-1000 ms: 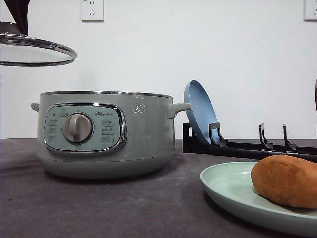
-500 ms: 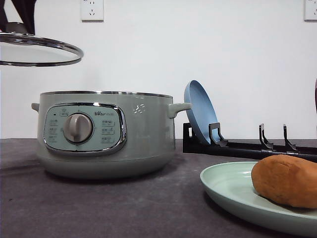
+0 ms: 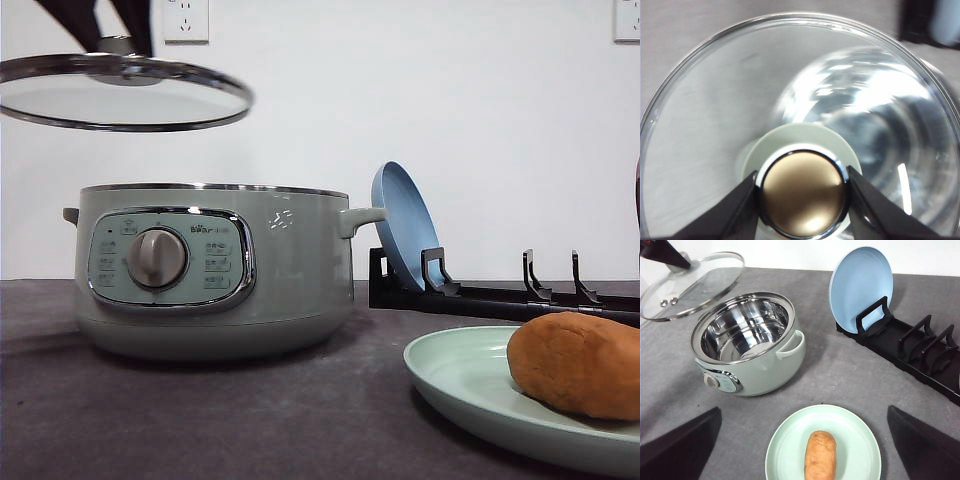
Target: Transfer potato from steamer to green plate
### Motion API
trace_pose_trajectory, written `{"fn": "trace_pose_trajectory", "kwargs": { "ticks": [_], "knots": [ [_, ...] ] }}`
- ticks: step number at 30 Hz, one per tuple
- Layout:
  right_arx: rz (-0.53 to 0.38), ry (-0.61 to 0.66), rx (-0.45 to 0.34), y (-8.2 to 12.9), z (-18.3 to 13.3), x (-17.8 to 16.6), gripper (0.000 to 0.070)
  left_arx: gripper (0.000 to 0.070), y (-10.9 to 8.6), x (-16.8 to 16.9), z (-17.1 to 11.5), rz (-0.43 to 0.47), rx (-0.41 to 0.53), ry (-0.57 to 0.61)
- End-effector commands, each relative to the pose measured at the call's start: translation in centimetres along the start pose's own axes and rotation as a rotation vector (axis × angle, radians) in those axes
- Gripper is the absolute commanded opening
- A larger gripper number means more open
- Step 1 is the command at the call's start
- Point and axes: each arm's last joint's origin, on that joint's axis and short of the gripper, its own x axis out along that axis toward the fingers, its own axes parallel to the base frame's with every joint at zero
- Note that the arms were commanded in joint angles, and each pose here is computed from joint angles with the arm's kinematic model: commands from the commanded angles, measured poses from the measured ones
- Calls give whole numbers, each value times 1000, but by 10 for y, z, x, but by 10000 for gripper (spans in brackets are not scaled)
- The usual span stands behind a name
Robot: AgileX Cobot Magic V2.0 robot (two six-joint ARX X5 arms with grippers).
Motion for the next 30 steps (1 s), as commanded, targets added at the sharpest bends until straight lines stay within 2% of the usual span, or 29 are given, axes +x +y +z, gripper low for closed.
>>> {"fn": "trace_pose_trajectory", "kwargs": {
  "ticks": [1, 10, 30],
  "knots": [
    [9, -21, 1, 1, 4, -4, 684, 16, -10, -17, 6, -19, 28, -89],
    [9, -20, 1, 1, 4, -4, 683, 16, -44, -13, 5, -79, 114, -78],
    [9, -20, 1, 1, 4, -4, 684, 15, -66, 24, -1, -113, 169, -1]
  ]
}}
